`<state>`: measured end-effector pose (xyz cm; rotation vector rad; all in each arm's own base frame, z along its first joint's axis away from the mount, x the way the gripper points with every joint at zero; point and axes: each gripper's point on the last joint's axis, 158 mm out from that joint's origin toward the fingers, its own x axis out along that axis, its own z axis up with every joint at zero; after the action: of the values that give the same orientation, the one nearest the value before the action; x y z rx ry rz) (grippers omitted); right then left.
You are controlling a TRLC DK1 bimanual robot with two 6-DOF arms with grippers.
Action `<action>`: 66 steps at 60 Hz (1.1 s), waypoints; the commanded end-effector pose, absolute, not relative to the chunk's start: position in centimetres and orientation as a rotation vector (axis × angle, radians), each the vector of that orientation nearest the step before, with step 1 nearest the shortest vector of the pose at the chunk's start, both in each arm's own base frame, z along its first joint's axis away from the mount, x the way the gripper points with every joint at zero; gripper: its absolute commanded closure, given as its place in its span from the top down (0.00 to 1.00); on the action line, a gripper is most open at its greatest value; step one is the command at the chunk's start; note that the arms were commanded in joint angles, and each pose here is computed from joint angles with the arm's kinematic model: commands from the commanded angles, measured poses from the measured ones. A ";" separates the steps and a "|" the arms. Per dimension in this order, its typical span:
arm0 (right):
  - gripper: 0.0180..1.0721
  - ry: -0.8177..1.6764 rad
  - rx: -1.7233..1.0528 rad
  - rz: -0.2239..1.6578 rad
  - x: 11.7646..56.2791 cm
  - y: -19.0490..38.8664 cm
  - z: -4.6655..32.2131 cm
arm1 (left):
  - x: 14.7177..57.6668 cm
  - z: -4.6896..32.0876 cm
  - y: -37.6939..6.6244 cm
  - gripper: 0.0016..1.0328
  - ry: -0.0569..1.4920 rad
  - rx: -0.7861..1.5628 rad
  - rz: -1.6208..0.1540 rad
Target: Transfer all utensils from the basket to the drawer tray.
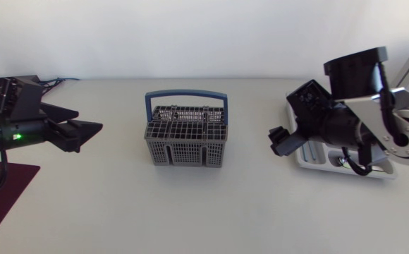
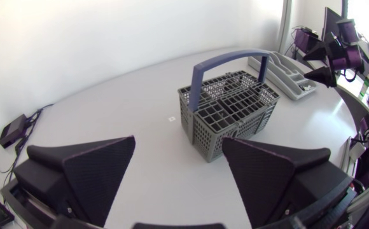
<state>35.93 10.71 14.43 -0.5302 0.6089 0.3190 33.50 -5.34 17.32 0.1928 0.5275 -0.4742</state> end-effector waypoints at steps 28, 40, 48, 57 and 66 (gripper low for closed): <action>0.95 0.464 -0.394 0.080 31.3 2.3 17.8 | 30.4 20.4 -1.8 0.96 0.348 0.146 -0.300; 0.95 0.346 -0.372 0.033 29.3 1.2 19.2 | 29.8 19.7 -1.2 0.96 0.279 0.204 -0.245; 0.95 0.296 -0.352 0.003 28.3 0.5 19.4 | 28.5 19.6 -1.1 0.95 0.240 0.135 -0.202; 0.95 0.259 -0.293 -0.004 27.6 0.3 18.8 | 27.8 18.9 -1.0 0.95 0.222 0.122 -0.167; 0.95 0.219 -0.230 -0.010 26.9 0.1 18.1 | 27.1 17.9 -1.0 0.95 0.202 0.104 -0.136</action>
<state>27.19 0.37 18.90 -0.2859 0.2307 0.0019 27.48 -0.77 19.07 0.1376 0.1994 -0.1411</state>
